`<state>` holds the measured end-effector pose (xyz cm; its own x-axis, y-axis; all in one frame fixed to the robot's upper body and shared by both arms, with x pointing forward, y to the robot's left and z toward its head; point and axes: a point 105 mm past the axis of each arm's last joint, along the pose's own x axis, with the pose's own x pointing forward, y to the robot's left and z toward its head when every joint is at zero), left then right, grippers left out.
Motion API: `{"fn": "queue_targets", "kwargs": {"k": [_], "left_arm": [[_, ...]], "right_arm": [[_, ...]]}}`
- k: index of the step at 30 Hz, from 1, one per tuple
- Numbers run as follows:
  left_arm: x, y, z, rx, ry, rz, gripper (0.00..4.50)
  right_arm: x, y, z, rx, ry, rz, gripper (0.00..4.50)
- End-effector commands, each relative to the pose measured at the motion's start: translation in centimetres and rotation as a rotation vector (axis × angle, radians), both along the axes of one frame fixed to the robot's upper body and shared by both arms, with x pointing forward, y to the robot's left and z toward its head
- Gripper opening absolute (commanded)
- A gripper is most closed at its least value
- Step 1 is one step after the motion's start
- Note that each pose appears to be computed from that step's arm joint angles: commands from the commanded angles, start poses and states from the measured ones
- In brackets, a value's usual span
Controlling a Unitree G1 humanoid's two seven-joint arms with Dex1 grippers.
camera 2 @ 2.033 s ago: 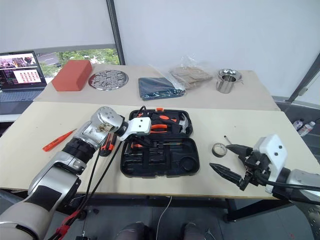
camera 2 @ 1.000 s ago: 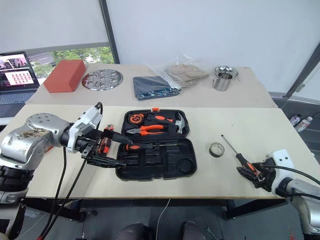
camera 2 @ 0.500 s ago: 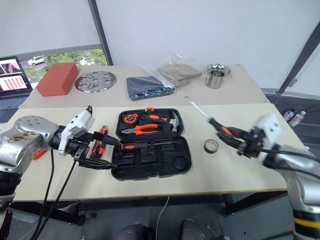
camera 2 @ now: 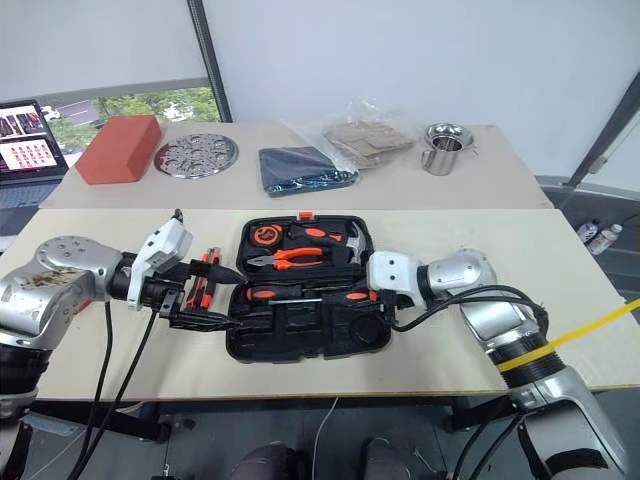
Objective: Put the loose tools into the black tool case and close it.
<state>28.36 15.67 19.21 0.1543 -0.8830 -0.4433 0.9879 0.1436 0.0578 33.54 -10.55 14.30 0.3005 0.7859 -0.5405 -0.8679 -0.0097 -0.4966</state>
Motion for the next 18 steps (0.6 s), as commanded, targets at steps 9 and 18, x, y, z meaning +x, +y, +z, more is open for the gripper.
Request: {"fn": "queue_targets", "kwargs": {"k": [9, 18], "left_arm": [[0.0, 0.3, 0.5, 0.005, -0.044, -0.012, 4.50], [0.5, 0.2, 0.1, 0.012, -0.043, -0.020, 4.50]], "right_arm": [[0.5, 2.5, 4.4, 0.257, 0.043, -0.055, 3.93], [0.4, 3.8, 1.1, 0.201, 0.084, -0.077, 0.99]]}}
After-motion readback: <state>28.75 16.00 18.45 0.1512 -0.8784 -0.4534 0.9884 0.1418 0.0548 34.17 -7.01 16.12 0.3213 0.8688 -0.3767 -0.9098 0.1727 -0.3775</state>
